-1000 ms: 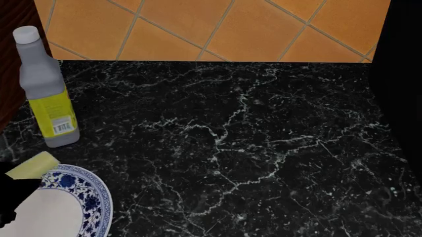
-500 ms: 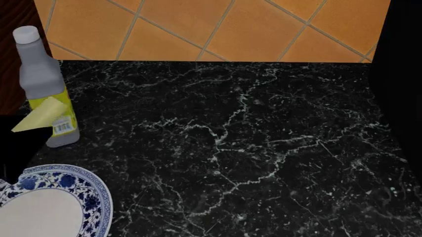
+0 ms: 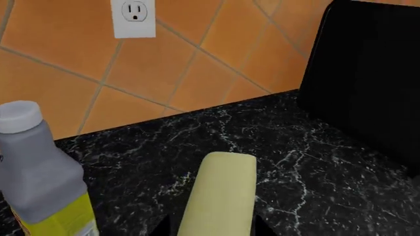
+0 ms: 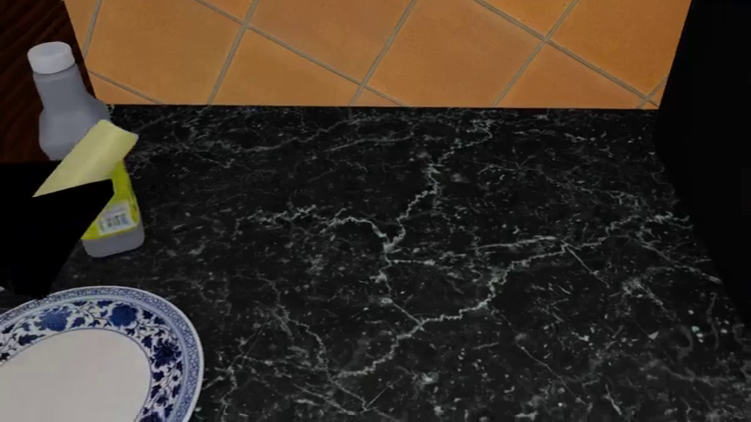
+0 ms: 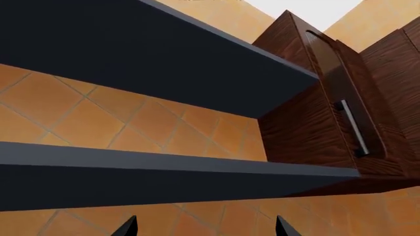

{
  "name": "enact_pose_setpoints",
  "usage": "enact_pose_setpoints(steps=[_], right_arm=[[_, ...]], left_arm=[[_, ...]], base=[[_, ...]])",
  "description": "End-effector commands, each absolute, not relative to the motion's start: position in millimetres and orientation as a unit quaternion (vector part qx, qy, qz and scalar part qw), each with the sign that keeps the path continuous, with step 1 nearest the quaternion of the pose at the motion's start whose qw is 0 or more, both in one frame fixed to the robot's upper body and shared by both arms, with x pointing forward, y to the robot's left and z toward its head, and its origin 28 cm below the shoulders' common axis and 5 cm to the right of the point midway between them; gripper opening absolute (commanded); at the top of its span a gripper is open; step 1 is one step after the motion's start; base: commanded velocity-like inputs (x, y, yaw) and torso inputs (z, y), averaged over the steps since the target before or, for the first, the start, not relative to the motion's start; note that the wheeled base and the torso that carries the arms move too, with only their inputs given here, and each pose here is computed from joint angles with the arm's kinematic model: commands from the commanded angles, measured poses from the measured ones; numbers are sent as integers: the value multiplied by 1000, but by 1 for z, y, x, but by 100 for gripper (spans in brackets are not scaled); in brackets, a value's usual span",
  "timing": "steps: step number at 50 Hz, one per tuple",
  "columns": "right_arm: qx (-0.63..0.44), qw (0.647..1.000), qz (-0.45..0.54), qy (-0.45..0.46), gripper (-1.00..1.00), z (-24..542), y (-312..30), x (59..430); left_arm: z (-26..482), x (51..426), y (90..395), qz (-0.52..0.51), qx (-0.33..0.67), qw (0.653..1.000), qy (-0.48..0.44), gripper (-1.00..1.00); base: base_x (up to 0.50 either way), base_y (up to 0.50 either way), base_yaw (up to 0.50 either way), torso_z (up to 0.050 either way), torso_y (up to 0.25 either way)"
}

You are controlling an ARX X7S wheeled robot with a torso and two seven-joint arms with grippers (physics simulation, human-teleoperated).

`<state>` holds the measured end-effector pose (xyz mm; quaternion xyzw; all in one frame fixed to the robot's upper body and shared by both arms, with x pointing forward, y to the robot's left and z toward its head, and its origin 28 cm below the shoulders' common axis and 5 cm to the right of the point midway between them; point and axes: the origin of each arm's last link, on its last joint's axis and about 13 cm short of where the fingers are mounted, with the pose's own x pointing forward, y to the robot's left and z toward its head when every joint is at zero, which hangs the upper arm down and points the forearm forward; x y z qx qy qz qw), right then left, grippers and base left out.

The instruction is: Pick the butter stick from the counter and place it in the microwave.

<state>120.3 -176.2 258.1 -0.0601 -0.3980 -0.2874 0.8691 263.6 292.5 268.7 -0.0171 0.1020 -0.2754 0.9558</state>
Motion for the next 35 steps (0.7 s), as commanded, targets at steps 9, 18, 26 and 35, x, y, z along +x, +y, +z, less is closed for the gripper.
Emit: enact_pose_setpoints(steps=[9,18,26,35], right_arm=[[-67,865,-288,-406,100,257,-179,117],[-69,865,-286,-406,100,258,-179,117],[-71,866,-283,-407,100,260,-179,118],[-72,866,-283,-406,100,259,-178,118]], left_arm=[[276,258,282,-315,-26,946,72,-100],[275,257,282,-319,-29,945,69,-100],[273,258,282,-322,-29,944,68,-100],[271,258,282,-322,-29,944,70,-100]], base=[[-479,0,0,0,0],[-480,0,0,0,0],[-481,0,0,0,0],[-479,0,0,0,0]])
